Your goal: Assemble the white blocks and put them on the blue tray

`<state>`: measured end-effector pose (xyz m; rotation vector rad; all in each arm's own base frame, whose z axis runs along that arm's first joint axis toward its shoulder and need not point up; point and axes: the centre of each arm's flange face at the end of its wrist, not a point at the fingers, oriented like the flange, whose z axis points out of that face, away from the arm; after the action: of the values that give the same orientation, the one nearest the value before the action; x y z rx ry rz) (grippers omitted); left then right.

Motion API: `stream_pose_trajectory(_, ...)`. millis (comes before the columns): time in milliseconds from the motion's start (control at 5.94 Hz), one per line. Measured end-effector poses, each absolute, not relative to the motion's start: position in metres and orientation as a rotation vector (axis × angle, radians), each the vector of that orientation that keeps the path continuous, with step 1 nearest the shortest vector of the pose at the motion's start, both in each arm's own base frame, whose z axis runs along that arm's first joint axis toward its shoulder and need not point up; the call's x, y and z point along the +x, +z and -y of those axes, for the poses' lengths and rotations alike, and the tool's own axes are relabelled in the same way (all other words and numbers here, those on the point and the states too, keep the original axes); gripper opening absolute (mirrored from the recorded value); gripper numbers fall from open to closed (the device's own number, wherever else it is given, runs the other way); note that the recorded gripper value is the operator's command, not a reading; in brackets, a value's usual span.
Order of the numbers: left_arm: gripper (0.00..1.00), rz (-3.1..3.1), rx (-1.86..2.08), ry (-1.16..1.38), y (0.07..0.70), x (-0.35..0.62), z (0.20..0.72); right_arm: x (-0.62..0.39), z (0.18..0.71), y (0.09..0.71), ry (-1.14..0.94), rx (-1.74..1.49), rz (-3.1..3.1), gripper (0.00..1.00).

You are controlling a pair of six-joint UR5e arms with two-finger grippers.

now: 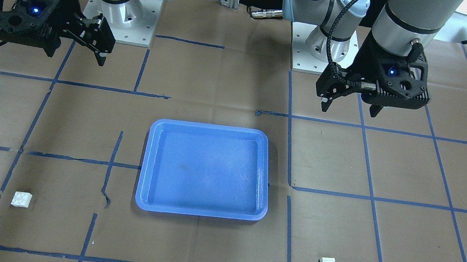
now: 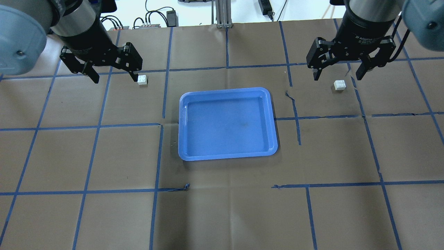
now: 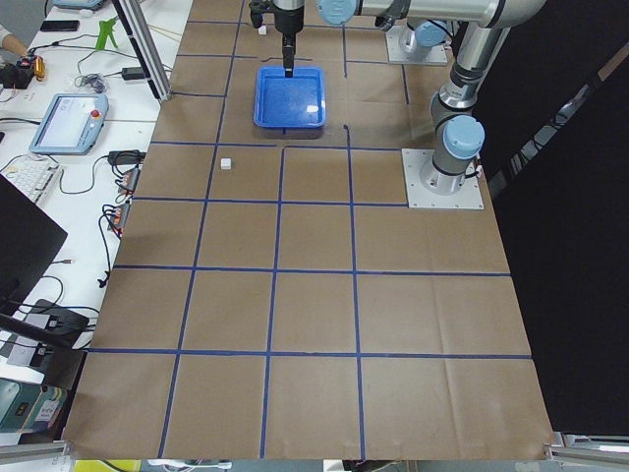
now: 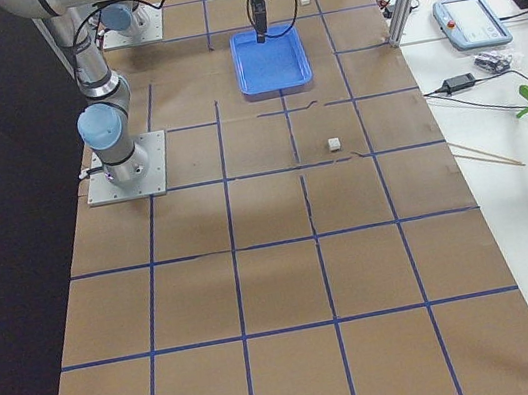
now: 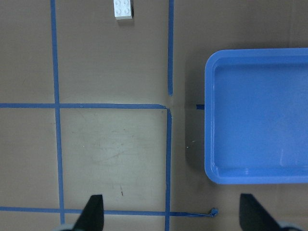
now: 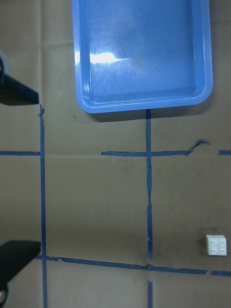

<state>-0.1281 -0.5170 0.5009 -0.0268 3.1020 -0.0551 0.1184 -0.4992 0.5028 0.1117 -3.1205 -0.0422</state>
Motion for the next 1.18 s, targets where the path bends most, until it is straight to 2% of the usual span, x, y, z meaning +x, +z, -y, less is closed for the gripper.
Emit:
stream_pose_trajectory(505,0.99,-3.095,0.053,-0.060,0.422,-0.100,0.555,0.060,0.530,0.487,-0.023,0.894,2.999,1.00)
stream_pose_trajectory(1011,0.99,-3.078,-0.054,-0.220,0.322,-0.044,0.674,-0.014,0.585,0.454,0.060,1.857,2.537,0.99)
stream_pose_trajectory(1179,0.99,-3.078,0.083,-0.199,0.293,-0.039,0.703,-0.040,0.613,0.446,0.128,2.070,2.393,0.99)
